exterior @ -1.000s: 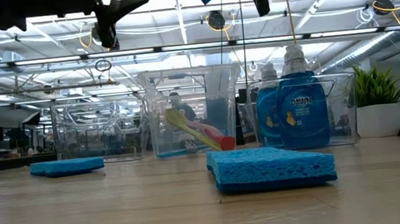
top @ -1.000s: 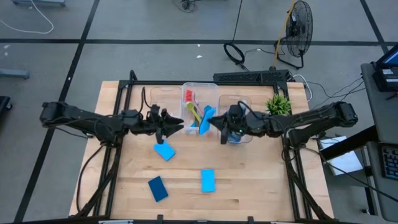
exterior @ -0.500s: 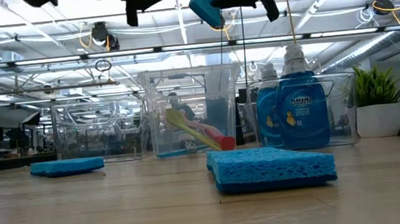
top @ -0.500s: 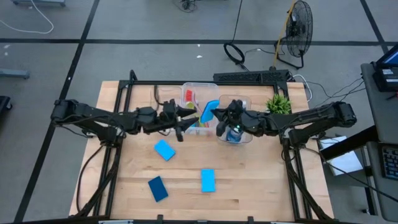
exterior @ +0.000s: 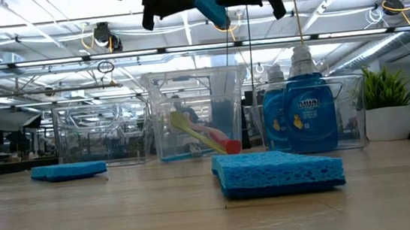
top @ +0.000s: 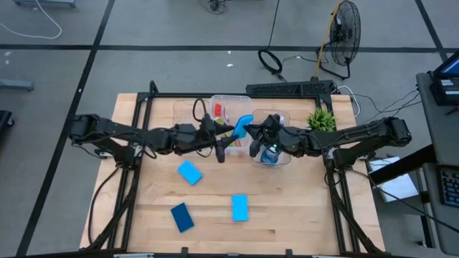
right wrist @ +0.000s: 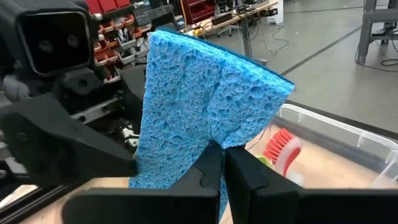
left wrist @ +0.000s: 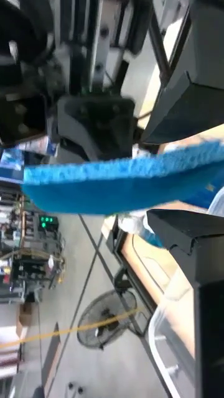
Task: Pick & Place Kitchen Sink Supplies
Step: Put the light blue sponge into the left transparent bin
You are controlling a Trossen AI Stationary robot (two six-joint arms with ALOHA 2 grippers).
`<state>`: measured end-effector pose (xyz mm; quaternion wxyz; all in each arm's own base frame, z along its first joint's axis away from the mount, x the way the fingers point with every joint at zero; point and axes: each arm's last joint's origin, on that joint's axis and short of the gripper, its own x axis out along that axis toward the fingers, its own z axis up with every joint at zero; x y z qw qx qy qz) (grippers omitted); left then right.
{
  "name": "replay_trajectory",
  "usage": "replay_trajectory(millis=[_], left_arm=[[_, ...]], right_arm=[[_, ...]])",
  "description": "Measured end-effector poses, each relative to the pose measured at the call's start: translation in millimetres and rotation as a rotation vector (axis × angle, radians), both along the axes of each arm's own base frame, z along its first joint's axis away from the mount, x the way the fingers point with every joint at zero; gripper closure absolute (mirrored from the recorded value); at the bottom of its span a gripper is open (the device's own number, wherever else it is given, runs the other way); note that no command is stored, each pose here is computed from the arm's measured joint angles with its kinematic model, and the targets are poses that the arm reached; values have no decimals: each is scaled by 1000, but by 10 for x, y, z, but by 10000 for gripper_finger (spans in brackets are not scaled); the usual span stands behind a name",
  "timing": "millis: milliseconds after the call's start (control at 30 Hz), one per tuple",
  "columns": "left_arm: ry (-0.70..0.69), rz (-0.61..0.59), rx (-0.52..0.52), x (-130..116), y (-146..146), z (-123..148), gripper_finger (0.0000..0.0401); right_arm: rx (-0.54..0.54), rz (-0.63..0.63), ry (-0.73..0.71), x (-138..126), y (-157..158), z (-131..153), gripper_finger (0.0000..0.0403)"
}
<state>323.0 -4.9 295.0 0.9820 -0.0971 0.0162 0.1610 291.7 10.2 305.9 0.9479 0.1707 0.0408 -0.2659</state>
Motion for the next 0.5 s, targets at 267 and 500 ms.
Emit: replay_trajectory(millis=[267, 500], left_arm=[[15, 32, -31, 63, 30, -88, 215], [-27, 43, -33, 66, 62, -49, 231]], right_arm=[[1, 5, 2, 0, 7, -3, 403], [10, 29, -2, 3, 14, -1, 403]])
